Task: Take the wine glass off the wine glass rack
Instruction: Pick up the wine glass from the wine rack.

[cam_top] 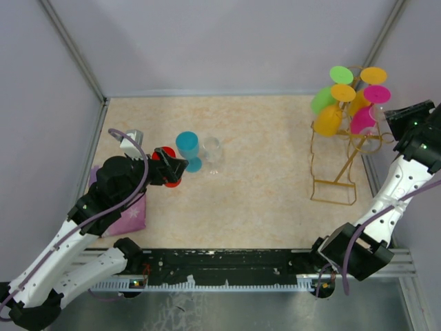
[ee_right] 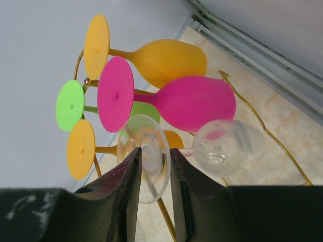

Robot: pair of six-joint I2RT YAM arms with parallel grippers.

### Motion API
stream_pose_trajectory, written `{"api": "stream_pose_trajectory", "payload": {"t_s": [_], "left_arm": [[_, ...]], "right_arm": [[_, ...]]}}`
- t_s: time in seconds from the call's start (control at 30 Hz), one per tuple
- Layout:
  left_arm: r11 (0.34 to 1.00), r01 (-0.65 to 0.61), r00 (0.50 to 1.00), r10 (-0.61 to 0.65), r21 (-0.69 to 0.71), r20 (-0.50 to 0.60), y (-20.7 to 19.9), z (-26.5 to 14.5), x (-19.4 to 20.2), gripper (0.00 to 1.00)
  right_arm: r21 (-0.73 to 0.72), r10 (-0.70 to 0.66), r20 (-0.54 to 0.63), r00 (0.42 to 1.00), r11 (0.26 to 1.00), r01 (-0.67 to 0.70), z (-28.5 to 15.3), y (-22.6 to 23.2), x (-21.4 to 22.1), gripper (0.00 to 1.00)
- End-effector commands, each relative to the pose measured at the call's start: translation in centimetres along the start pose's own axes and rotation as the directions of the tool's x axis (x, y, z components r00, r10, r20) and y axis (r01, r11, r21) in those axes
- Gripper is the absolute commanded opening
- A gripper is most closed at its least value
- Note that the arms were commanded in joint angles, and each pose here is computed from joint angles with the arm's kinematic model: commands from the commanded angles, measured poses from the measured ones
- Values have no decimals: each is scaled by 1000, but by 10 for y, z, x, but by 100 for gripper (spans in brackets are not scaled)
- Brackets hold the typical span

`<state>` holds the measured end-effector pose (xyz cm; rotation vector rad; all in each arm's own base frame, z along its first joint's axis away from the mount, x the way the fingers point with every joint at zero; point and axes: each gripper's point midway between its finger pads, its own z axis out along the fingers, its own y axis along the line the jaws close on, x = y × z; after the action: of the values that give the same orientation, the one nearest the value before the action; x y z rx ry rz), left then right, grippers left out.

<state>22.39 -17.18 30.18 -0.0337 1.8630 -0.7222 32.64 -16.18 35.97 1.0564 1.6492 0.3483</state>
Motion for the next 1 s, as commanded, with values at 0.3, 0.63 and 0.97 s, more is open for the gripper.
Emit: {"api": "stream_pose_trajectory", "payload": {"t_s": [0.3, 0.63, 0.97], "left_arm": [[1000, -14, 1000, 14, 15, -8, -1, 3, 3, 99], [1000, -13, 999, 14, 16, -38, -2, 5, 9, 99], [1000, -8, 999, 9, 12, -43, -2, 6, 10, 99]], "right_arm": [[-25, -60, 76, 995, 998, 62, -26, 20, -19, 14], [-34, -73, 80, 994, 997, 76, -30, 26, -24, 2], [-102, -17, 135, 991, 994, 31, -34, 41, -32, 0]]}}
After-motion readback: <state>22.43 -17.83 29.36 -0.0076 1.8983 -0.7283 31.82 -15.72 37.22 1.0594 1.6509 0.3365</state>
